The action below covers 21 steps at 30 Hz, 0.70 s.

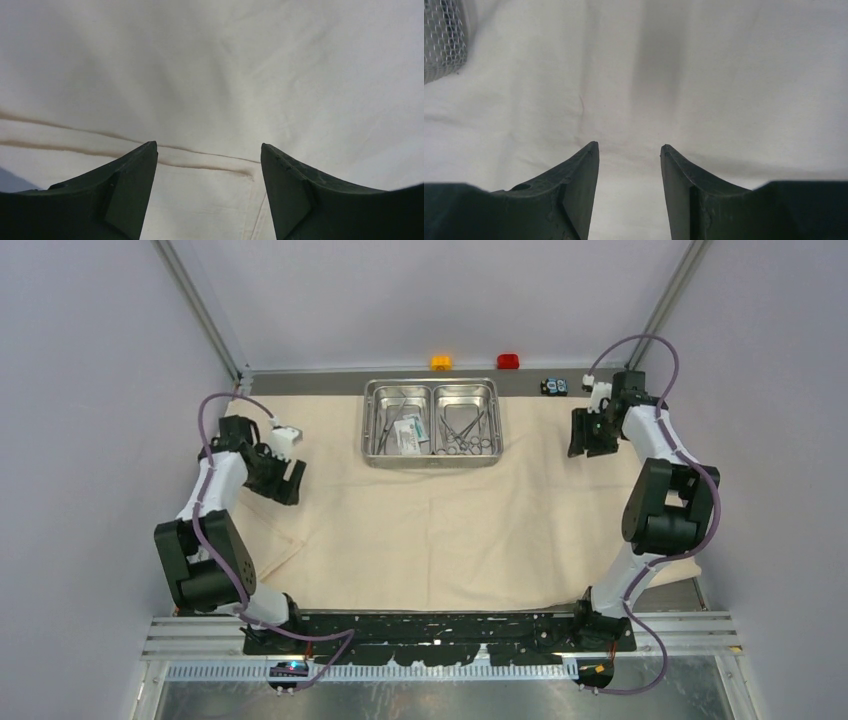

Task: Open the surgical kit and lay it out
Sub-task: Smooth out the surgical kit at the center of the board.

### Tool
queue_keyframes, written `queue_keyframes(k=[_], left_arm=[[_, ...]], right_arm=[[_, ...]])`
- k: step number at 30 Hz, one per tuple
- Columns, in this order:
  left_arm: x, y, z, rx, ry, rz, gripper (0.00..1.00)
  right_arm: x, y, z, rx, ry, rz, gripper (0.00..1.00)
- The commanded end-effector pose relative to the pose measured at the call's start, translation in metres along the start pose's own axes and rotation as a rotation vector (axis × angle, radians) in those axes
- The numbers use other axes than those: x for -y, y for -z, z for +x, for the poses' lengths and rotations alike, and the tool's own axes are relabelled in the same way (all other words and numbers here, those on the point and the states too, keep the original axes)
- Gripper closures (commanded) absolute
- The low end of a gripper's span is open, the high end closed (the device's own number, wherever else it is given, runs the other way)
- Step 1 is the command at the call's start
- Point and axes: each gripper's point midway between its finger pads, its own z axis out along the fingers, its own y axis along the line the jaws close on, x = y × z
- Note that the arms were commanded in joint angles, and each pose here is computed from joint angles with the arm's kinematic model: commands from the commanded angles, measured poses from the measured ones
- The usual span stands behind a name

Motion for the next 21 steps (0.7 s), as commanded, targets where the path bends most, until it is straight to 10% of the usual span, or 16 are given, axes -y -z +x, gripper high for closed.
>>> queue_keyframes(k=[1, 21], left_arm=[[0.027, -0.016, 0.024, -0.085, -0.157, 0.116, 0.24], [0.030, -0.012, 0.141, -0.423, -0.358, 0.045, 0.49]], right_arm=[[-0.018, 0.003, -0.003, 0.046, 0.041, -0.057, 0.47], [-0.014, -0.002, 0.026, -0.006, 0.107, -0.037, 0.51]])
